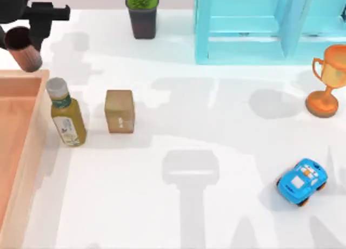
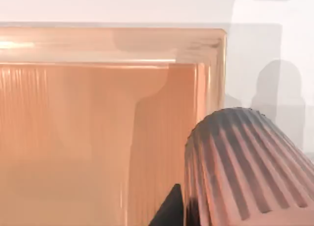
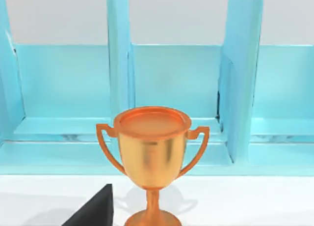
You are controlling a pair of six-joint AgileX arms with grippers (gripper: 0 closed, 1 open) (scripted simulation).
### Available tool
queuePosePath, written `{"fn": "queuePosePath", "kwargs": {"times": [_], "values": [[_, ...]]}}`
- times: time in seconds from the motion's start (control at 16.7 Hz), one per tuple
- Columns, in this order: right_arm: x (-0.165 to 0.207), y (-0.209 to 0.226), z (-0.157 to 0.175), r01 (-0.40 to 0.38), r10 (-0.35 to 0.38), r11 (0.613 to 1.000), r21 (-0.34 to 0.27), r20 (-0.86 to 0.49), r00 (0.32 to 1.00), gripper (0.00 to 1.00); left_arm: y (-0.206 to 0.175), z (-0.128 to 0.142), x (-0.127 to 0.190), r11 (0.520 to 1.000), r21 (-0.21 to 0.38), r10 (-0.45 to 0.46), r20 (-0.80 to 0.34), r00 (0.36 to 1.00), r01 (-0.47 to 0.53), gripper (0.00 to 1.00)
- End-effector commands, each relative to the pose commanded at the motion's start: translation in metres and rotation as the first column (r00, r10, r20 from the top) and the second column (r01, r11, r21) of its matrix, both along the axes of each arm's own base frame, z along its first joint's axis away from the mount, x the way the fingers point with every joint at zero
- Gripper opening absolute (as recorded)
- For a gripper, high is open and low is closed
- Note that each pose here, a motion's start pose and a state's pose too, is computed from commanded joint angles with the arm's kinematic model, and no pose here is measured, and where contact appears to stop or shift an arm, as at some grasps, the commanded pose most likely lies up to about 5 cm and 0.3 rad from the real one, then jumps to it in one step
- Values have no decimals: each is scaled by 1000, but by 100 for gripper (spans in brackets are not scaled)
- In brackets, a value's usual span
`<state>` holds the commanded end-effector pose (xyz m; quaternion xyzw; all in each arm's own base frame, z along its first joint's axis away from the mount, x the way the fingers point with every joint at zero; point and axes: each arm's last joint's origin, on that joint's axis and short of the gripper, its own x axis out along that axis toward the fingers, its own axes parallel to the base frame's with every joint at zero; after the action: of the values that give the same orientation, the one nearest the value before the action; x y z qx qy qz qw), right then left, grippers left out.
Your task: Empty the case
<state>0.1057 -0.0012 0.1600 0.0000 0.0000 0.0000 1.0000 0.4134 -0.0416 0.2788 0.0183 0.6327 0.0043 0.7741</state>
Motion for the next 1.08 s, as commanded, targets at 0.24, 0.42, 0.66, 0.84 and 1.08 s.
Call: {"fn": "queuePosePath", "kwargs": {"times": [0.24,0.42,0.66,0.84,1.08], "values": [[0,0,0,0,0,1000,0,0,1000,100,-128,-34,-10,998,-61,-10,-18,1000,9,0],[0,0,0,0,0,1000,0,0,1000,100,-192,-67,-44,999,-44,-23,-135,991,17,0],[0,0,0,0,0,1000,0,0,1000,100,-219,-80,-69,999,-33,-25,-199,980,19,0],[0,0,0,0,0,1000,0,0,1000,100,-219,-80,-69,999,-33,-25,-199,980,19,0],[0,0,0,0,0,1000,0,0,1000,100,-219,-90,-68,999,-33,-25,-197,980,19,0]]}}
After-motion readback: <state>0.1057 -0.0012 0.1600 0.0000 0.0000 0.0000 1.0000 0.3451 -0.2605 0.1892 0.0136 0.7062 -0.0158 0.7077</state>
